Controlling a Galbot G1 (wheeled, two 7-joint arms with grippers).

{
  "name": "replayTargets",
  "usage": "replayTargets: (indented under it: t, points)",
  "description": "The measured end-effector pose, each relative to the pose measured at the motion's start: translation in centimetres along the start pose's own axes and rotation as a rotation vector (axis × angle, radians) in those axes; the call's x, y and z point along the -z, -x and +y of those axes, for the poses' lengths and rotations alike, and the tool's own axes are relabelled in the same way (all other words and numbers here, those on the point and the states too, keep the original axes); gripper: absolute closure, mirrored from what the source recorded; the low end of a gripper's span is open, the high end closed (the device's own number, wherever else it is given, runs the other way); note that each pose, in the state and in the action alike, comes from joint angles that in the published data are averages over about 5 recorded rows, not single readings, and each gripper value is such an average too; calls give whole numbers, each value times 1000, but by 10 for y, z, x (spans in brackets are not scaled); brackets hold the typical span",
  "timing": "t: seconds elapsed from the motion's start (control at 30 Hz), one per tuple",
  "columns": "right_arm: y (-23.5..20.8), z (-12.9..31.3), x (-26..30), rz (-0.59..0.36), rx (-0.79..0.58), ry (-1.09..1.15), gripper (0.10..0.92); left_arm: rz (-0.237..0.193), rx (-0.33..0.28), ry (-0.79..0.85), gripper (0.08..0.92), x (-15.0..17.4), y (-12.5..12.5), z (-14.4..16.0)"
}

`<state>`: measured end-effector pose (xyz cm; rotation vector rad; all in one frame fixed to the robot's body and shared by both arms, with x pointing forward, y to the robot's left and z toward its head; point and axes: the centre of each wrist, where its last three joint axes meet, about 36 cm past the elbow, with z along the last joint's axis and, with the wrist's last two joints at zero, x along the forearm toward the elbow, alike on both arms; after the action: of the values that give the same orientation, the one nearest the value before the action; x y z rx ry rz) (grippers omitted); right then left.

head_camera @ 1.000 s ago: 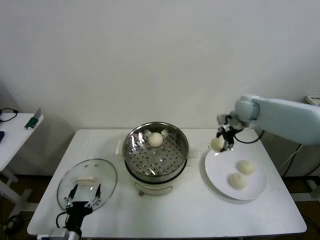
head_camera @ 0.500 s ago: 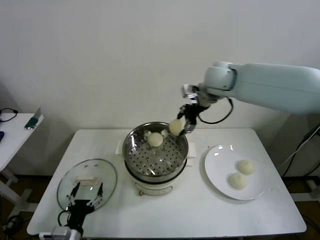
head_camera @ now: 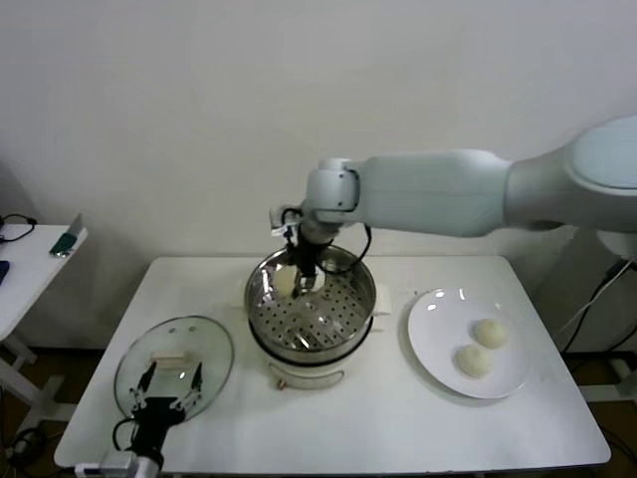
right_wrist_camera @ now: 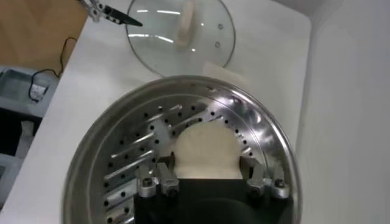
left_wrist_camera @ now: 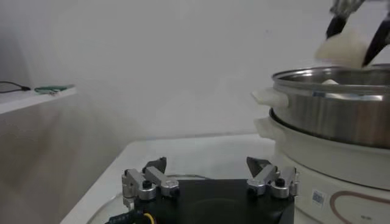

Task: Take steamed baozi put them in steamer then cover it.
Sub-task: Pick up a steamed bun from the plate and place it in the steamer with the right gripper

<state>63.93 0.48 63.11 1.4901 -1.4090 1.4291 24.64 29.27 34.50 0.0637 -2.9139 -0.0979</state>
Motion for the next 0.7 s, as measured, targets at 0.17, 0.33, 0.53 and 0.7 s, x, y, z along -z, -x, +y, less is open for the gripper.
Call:
replayTargets:
  t: [0.17,0.33,0.53,0.7]
  points:
    - [28,1,9,18,4,-6,335,1,-1,-4,177,-1,0,-1]
    - [45,1,16,30,2,-14,335,0,0,-3,177,-1,1,-1]
    - [50,-1,18,41,-14,-24,279,1,2,-3,177,-1,0,-1]
    - [41,-4,12,38,-12,-42,205,1,1,-3,177,-1,0,-1]
